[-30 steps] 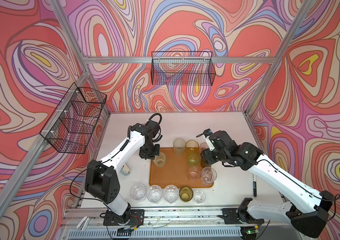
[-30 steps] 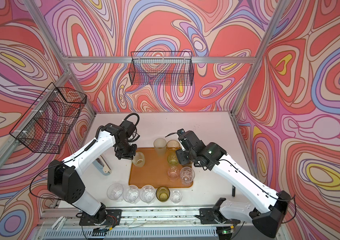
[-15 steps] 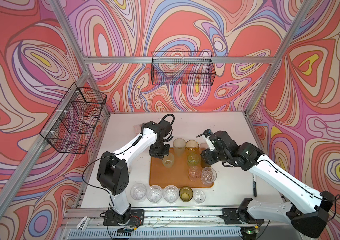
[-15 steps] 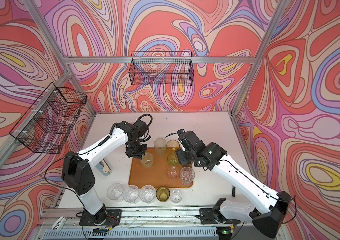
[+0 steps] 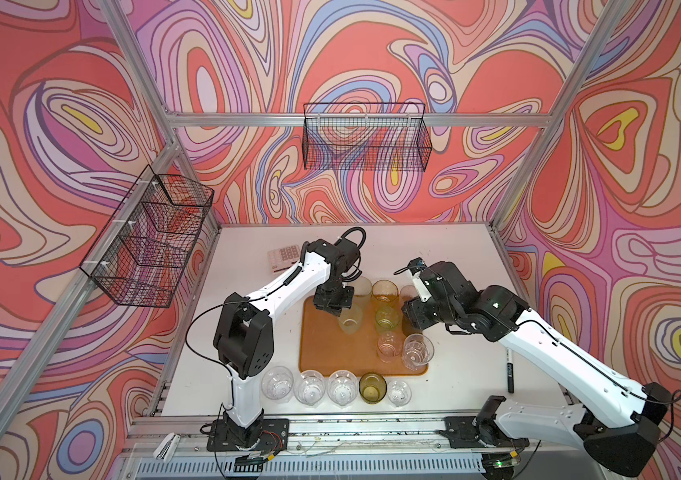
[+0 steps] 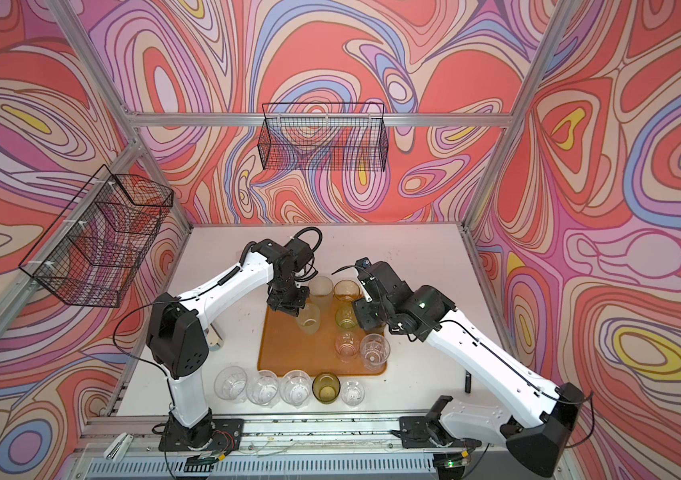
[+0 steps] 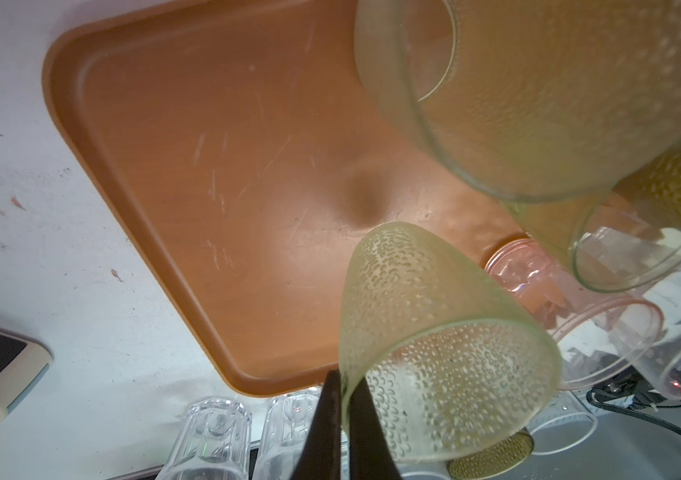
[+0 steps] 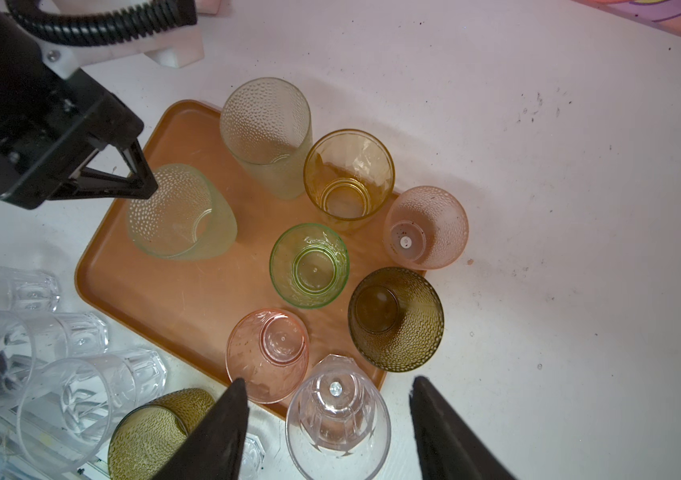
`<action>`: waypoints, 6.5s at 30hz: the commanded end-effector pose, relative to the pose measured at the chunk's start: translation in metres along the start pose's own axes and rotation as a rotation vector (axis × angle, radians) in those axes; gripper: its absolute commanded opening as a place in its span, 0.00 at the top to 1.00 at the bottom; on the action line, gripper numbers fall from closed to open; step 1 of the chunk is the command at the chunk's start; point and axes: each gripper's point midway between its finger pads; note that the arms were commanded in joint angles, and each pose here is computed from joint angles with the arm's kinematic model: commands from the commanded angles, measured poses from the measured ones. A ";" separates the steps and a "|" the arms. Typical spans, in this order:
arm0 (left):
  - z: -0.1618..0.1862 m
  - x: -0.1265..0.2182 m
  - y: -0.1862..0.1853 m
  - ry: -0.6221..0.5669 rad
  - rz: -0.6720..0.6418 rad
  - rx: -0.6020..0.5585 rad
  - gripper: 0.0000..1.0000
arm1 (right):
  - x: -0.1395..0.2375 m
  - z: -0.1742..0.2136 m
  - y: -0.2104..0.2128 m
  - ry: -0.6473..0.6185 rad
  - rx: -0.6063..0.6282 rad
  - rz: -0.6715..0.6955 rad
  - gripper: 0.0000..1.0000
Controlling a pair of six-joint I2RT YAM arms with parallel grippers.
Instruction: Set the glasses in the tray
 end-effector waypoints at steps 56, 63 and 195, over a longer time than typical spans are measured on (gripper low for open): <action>-0.022 -0.036 -0.022 0.044 -0.075 -0.014 1.00 | 0.002 0.006 -0.001 -0.001 0.005 -0.006 0.36; -0.022 -0.039 -0.026 0.048 -0.056 -0.014 0.98 | 0.003 0.007 0.000 0.001 0.006 -0.007 0.36; 0.251 0.029 0.121 -0.017 -0.119 0.628 0.68 | -0.011 -0.005 0.013 -0.012 0.028 -0.050 0.37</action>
Point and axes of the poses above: each gripper's point midway between its finger pads, its own x axis back along the fingers, its own y axis along the line the jaws close on, z = x × y, and after that the axes turned 6 degrees about -x, right-handed
